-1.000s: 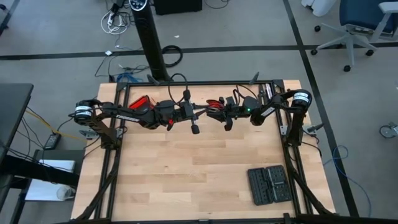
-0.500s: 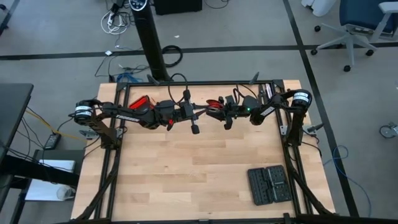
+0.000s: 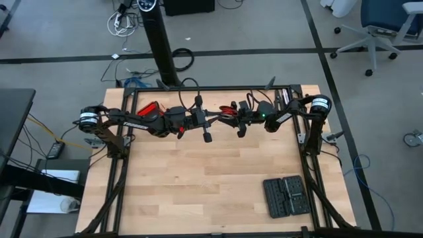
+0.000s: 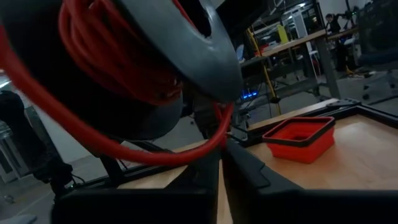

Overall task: Coil cords
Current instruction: Coil the wire to the spool

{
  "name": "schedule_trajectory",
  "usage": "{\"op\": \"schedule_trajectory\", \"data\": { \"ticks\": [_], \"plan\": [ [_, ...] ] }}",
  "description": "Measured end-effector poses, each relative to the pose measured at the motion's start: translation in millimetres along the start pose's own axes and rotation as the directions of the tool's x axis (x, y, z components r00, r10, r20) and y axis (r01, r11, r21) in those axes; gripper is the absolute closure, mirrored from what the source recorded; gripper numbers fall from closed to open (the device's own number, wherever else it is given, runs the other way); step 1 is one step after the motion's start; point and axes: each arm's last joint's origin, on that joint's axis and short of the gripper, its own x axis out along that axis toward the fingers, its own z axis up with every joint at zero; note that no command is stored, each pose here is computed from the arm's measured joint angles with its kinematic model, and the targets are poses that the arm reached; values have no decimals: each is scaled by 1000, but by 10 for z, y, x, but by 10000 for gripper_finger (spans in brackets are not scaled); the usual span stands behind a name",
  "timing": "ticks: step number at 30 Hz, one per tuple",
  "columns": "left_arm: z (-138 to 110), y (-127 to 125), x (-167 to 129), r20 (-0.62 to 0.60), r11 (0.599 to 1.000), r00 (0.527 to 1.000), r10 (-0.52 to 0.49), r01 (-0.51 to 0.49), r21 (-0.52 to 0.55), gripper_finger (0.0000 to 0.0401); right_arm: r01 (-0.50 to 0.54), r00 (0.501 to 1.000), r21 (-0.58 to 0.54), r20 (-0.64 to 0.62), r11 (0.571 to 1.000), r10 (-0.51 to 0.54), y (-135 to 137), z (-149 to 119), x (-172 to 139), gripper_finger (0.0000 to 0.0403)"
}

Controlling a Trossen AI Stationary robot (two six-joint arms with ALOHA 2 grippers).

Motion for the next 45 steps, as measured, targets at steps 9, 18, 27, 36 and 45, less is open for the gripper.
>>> {"op": "schedule_trajectory", "data": {
  "ticks": [9,18,27,36,45],
  "plan": [
    [-7,-3,0,-8,1000,1000,-3,3,1,389,42,999,1,-25,999,-42,-31,-57,-107,400],
    [-58,-11,-1,-67,1000,998,11,-10,6,389,70,994,42,-85,997,-66,-64,-153,-327,402],
    [-215,144,-60,-266,1000,964,29,-27,11,389,11,989,98,-148,995,3,-181,-129,-494,402],
    [-352,284,-102,-374,1000,928,-1,-5,-15,389,-63,980,139,-179,988,87,-254,-2,-653,403],
    [-385,273,-114,-364,989,921,-139,111,-97,389,-183,966,111,-164,977,199,-100,213,-622,403]
  ]
}}
